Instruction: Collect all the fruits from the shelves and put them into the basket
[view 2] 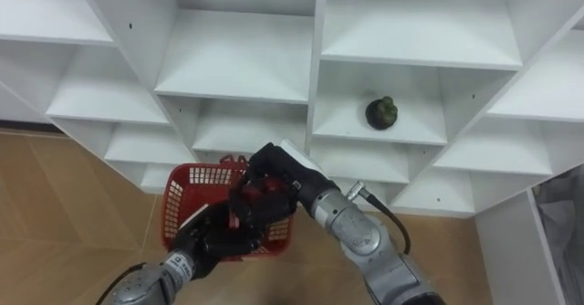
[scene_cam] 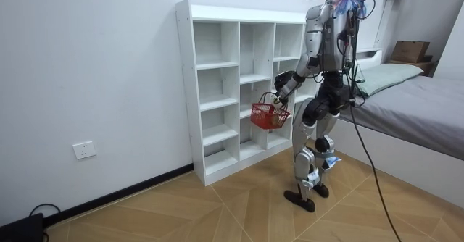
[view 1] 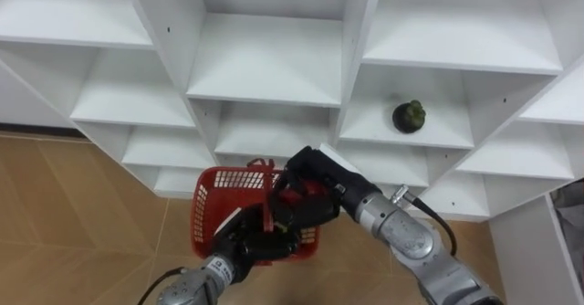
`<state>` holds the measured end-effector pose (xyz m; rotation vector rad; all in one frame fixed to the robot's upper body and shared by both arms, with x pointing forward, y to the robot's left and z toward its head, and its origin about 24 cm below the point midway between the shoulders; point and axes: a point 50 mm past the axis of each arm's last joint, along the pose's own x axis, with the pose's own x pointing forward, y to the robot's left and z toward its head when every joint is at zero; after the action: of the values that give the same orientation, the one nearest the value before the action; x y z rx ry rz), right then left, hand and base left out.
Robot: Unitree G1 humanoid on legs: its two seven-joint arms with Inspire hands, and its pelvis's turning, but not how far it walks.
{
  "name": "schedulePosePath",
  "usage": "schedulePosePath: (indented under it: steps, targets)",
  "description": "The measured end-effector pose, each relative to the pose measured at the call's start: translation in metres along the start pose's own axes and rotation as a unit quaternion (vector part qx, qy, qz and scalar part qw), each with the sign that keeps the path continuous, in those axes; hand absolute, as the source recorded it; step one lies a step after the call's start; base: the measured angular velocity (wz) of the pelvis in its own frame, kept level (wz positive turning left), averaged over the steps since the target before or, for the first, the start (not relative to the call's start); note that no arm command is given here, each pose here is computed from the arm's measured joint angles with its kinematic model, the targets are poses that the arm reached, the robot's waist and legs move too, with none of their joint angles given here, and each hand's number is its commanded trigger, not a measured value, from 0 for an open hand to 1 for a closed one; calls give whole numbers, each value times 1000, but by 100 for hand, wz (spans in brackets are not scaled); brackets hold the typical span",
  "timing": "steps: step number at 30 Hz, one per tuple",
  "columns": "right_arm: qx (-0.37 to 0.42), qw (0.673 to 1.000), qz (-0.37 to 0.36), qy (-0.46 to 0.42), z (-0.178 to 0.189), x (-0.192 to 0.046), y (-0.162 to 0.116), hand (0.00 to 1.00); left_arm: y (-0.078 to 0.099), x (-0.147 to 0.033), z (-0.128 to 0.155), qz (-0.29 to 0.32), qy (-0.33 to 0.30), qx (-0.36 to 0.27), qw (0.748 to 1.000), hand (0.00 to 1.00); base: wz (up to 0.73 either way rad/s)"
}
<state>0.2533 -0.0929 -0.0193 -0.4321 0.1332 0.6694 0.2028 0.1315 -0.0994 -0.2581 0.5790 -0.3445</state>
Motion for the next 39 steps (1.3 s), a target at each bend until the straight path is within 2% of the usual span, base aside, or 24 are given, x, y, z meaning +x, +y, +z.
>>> schedulePosePath:
  steps: [6,17,32,33,35,36,39]
  targets:
    - [-1,1000,-1,-9,4,0,0,100,2,-1,0,-1,0,1,1000,100,0]
    - [-6,1000,-7,-24,11,0,-3,100,-8,2,7,-43,-16,0,999,100,0]
    - [-3,1000,-15,-20,8,-2,-4,100,-10,2,5,-62,-8,3,998,100,0]
    - [-3,1000,-15,-19,8,-3,-4,83,-11,2,5,-63,-8,3,998,100,0]
    - [-5,1000,-15,-18,7,-3,-5,43,-11,2,5,-69,-7,2,998,100,0]
    - [-5,1000,-15,-18,7,-3,-5,0,-11,2,5,-71,-7,2,997,100,0]
    - [-6,1000,-15,-17,7,-3,-5,0,-11,2,5,-72,-6,3,997,100,0]
